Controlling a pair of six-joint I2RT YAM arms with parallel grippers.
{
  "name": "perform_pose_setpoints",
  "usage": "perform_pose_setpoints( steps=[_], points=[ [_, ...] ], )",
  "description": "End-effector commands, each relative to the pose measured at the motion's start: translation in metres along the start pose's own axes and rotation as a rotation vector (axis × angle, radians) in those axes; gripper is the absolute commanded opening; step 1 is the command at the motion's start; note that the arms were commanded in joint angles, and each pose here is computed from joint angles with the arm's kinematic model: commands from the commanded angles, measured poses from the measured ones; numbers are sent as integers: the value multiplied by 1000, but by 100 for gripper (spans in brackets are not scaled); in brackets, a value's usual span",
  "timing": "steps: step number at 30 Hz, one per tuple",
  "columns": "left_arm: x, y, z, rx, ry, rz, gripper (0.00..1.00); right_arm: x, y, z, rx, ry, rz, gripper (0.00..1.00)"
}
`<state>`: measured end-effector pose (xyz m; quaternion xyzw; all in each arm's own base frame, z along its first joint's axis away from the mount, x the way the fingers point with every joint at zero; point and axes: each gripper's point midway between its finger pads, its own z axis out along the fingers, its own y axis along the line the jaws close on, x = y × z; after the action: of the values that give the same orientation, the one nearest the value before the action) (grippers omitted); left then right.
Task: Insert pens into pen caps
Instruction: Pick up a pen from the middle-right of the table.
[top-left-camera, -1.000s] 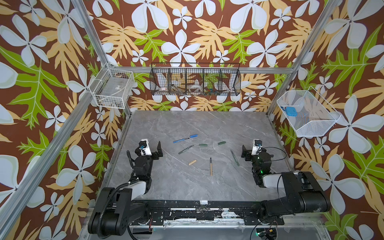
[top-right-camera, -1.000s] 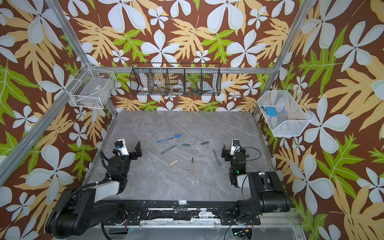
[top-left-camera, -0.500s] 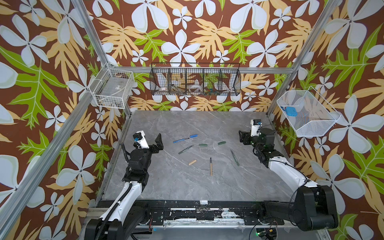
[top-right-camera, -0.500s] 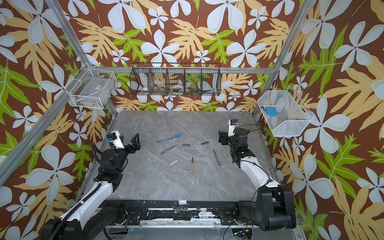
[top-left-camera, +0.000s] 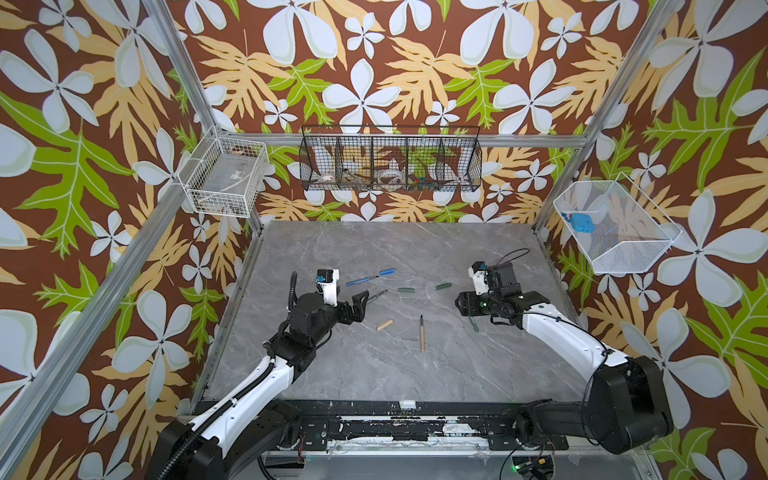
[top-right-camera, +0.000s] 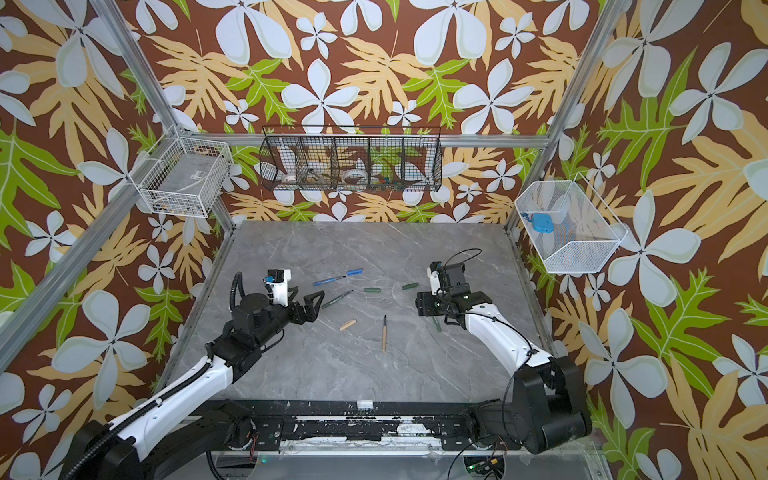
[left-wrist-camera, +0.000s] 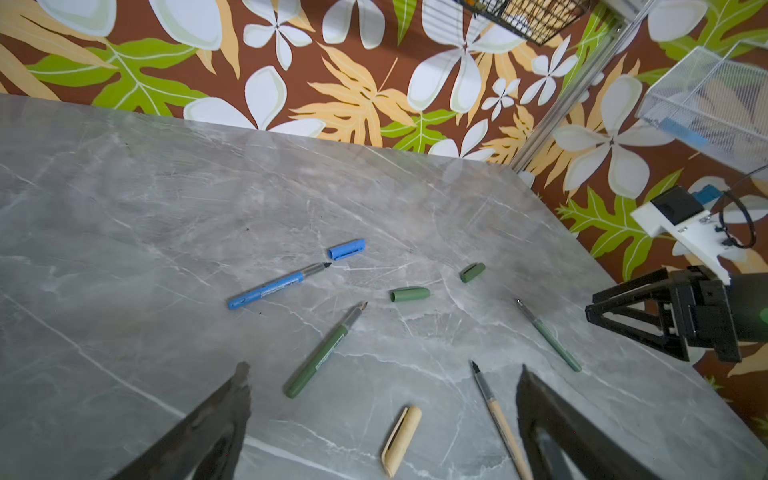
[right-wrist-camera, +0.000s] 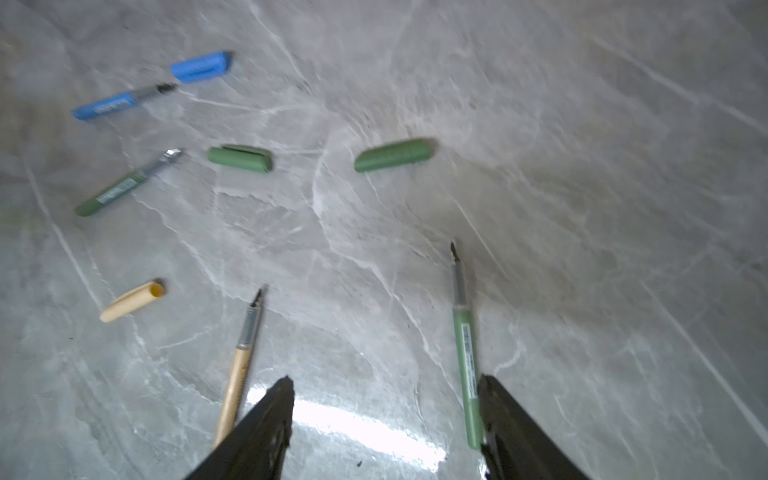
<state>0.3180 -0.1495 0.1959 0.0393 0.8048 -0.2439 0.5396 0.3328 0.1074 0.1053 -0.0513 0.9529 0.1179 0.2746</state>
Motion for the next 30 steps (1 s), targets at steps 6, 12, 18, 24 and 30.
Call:
perform_pose_setpoints(
  steps=[6, 12, 18, 24, 30],
  points=[
    [6, -8, 10, 32, 54, -8, 100, 10, -24, 35, 124, 121, -46, 69],
    [8, -10, 8, 41, 74, -5, 99, 7, -35, 63, 168, 206, -97, 62],
    [4, -8, 3, 26, 50, -6, 100, 6, -39, 75, 184, 241, -123, 58],
    [4, -5, 3, 11, 44, -4, 100, 10, -51, 81, 193, 272, -114, 55],
    [2, -5, 4, 11, 42, -15, 100, 15, -50, 86, 180, 290, -103, 52]
  ],
)
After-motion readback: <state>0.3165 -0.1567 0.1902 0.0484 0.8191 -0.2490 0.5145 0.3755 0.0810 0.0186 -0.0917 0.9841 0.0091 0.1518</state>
